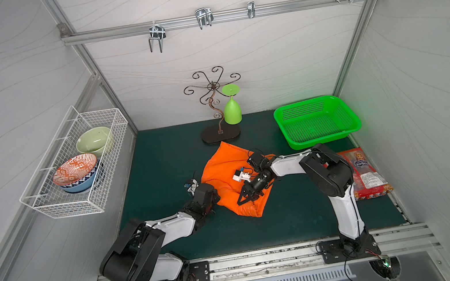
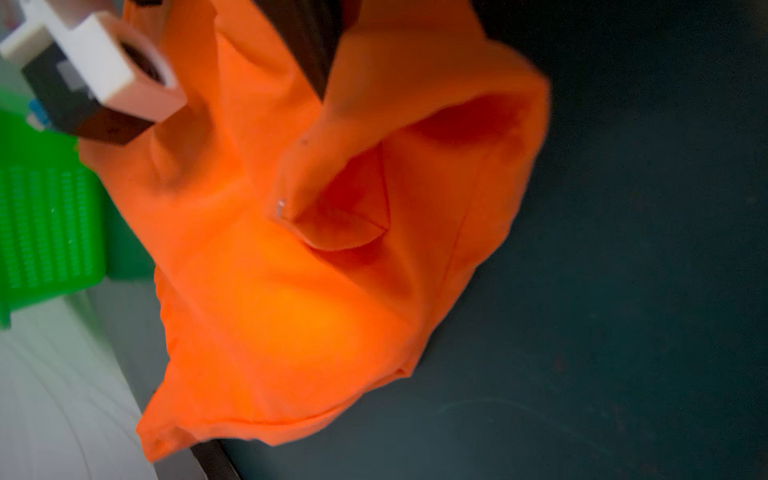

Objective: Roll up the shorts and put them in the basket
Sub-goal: Roll the shorts at the center of the board.

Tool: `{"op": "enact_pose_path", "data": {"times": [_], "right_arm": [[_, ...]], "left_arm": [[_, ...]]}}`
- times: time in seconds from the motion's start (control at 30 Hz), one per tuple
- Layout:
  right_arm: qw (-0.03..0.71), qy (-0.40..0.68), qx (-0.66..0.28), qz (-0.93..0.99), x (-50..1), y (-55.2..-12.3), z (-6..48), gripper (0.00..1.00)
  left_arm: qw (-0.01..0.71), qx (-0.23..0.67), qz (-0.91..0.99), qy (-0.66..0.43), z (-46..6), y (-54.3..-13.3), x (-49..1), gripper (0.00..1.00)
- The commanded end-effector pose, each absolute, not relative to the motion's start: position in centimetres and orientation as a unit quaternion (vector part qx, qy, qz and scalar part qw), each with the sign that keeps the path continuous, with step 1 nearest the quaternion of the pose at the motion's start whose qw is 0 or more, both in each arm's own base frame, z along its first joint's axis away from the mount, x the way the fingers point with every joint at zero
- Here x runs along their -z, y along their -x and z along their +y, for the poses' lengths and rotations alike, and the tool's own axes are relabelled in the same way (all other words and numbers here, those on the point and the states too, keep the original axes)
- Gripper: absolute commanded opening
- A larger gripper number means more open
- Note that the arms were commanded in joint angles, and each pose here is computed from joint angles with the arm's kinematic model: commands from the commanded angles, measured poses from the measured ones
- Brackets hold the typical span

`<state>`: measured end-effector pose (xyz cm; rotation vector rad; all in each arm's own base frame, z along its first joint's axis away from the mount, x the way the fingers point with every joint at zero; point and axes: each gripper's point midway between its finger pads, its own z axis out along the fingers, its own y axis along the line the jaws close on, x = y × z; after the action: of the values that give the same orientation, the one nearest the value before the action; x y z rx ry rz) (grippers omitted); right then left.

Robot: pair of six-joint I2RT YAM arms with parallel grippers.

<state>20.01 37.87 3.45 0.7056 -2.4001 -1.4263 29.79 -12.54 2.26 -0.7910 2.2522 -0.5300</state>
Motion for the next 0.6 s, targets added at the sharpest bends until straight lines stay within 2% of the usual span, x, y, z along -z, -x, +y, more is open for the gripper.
{"op": "enact_pose_path", "data": {"times": [0.0, 0.03, 0.17, 0.4, 0.57], "right_arm": [[0.133, -0.231, 0.438, -0.858, -1.3, -19.5, 35.8, 0.16], [0.128, -0.232, 0.427, -0.864, -1.2, -19.5, 35.4, 0.22], [0.11, -0.24, 0.392, -0.881, -1.3, -18.6, 33.4, 0.35], [0.089, -0.257, 0.307, -0.912, 0.1, -15.0, 28.9, 0.38], [0.065, -0.286, 0.246, -0.924, 0.8, -14.1, 28.1, 0.38]], "left_arm": [[0.351, 0.18, 0.862, 0.317, -11.9, -30.9, -2.3, 0.11], [0.349, 0.178, 0.864, 0.317, -11.9, -31.0, -2.4, 0.0], [0.344, 0.165, 0.864, 0.33, -11.0, -30.7, -2.8, 0.0], [0.331, 0.15, 0.869, 0.335, -9.9, -30.4, -3.2, 0.0], [0.312, 0.152, 0.88, 0.323, -10.6, -30.3, -3.3, 0.0]]}}
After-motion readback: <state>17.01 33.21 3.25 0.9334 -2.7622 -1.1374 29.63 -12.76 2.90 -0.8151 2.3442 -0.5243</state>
